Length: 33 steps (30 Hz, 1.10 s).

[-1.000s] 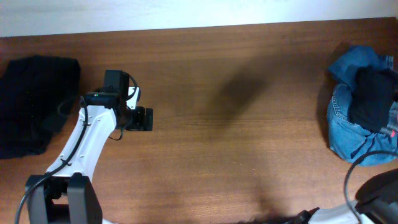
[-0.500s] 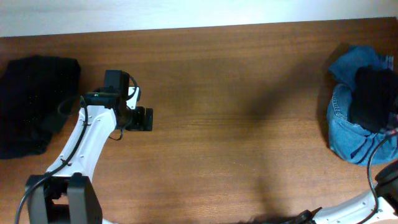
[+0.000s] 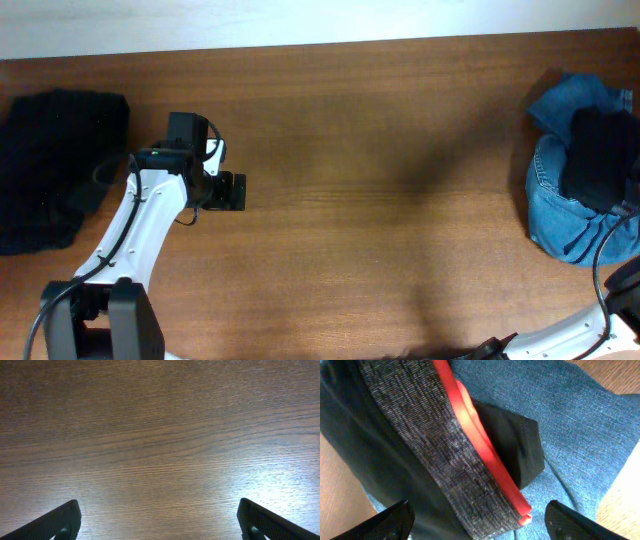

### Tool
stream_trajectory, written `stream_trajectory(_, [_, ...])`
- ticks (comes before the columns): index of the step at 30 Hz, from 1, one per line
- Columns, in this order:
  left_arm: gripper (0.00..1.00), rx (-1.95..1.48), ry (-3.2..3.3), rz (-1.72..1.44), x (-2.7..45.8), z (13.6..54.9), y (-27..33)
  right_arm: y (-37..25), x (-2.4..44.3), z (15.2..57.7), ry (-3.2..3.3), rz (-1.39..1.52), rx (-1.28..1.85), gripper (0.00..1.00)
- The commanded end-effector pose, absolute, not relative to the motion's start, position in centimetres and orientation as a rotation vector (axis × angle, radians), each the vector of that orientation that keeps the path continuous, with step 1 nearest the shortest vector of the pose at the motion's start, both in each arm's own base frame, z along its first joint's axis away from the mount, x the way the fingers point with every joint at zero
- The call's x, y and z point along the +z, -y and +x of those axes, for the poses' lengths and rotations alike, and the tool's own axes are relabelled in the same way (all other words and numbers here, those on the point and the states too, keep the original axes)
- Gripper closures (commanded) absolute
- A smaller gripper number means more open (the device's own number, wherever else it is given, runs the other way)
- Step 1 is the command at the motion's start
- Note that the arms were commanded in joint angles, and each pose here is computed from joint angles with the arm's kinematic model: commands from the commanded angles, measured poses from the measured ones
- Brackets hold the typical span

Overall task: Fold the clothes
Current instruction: 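Lower the right gripper and grasp the black garment's red-trimmed edge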

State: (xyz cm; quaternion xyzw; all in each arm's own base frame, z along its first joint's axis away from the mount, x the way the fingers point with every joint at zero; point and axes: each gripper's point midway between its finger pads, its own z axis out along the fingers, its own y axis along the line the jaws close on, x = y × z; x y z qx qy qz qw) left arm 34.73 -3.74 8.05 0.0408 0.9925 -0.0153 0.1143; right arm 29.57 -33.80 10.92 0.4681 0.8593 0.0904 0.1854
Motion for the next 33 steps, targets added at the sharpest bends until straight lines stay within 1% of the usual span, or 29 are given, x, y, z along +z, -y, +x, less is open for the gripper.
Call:
stream_trajectory(1, [0.01,-0.033,-2.894,0.136,8.5,35.3,3.6,33.5,9.5,29.0,-2.427,1.372,0.265,0.11])
stream_trajectory(8, [0.0,-0.033,-2.894,0.136,8.5,35.3,3.6,33.2,8.1,28.9,-2.405,1.406,0.291,0.1])
stream_trajectory(15, [0.01,-0.033,-2.894,0.136,8.5,35.3,3.6,33.1,8.1,29.3,-2.375,1.391,0.347,0.12])
stream_trajectory(17, [0.01,-0.033,-2.894,0.136,8.5,35.3,3.6,33.0,8.1,29.4,-2.373,1.39,0.355,0.2])
stream_trajectory(19, [0.01,-0.033,-2.894,0.136,8.5,35.3,3.6,32.9,8.2,29.6,-2.367,1.383,0.371,0.3])
stream_trajectory(20, [0.01,-0.033,-2.894,0.136,8.5,35.3,3.6,32.8,8.3,29.7,-2.362,1.378,0.382,0.34])
stream_trajectory(25, [0.01,-0.033,-2.894,0.136,8.5,35.3,3.6,32.9,8.5,29.8,-2.357,1.372,0.383,0.43])
stream_trajectory(26, [0.01,-0.033,-2.894,0.136,8.5,35.3,3.6,32.9,8.5,29.8,-2.357,1.372,0.381,0.46])
stream_trajectory(30, [0.0,-0.033,-2.894,0.136,8.5,35.3,3.6,33.2,9.6,30.1,-2.343,1.355,0.365,0.64])
stream_trajectory(32, [0.01,-0.033,-2.894,0.136,8.5,35.3,3.6,33.4,10.6,30.4,-2.335,1.34,0.353,0.69])
stream_trajectory(33, [0.01,-0.033,-2.894,0.136,8.5,35.3,3.6,33.5,11.3,30.5,-2.328,1.338,0.347,0.69])
